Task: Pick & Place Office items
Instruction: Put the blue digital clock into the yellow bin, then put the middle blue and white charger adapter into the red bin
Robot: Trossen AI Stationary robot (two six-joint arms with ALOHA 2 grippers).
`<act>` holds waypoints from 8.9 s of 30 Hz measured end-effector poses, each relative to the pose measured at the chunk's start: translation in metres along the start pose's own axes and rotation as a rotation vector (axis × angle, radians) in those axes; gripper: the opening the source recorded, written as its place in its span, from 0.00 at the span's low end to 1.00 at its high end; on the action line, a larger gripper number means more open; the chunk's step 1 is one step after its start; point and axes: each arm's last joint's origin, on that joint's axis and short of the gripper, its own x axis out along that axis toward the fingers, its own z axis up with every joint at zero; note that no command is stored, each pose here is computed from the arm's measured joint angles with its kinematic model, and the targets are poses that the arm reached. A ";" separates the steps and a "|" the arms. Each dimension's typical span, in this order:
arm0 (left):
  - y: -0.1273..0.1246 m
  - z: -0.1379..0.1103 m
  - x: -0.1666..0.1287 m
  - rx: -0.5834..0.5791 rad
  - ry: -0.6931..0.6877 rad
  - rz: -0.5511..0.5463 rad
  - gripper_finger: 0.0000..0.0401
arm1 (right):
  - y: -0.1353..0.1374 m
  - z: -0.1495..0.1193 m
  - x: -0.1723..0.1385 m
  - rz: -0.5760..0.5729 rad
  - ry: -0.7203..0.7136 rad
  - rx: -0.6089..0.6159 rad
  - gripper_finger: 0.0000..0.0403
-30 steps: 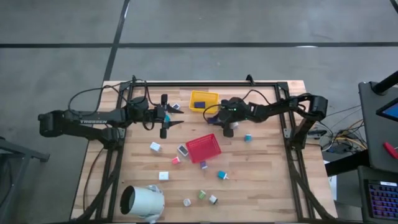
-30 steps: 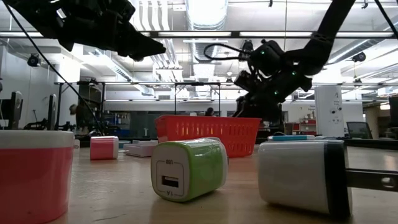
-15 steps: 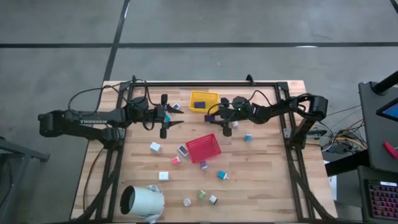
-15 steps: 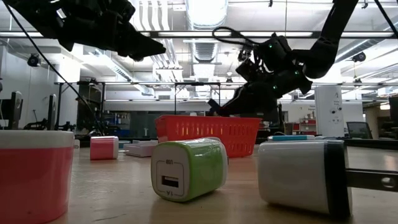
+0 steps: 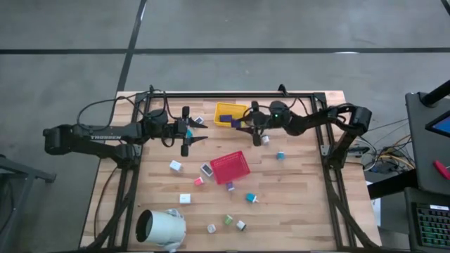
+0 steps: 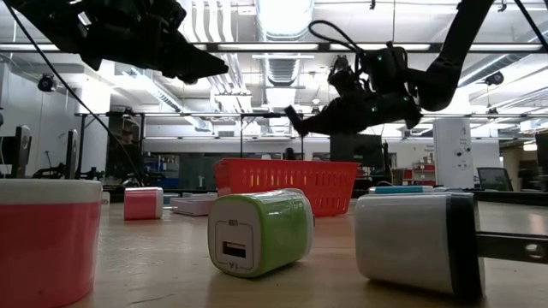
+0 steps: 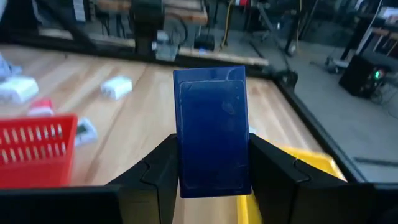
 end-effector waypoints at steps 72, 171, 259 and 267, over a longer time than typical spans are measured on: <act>0.000 0.000 0.000 0.004 0.000 -0.001 0.46 | -0.108 -0.012 0.060 -0.016 0.689 0.323 0.37; -0.003 -0.005 -0.015 0.014 -0.011 0.089 0.46 | 0.041 0.066 -0.021 0.125 -0.006 -0.029 0.03; -0.035 -0.051 -0.049 -0.064 -0.114 0.049 0.45 | 0.176 -0.006 -0.088 -0.082 0.874 0.630 0.65; -0.035 -0.051 -0.049 -0.057 -0.116 0.049 0.45 | 0.172 -0.010 -0.104 -0.211 1.100 0.640 0.80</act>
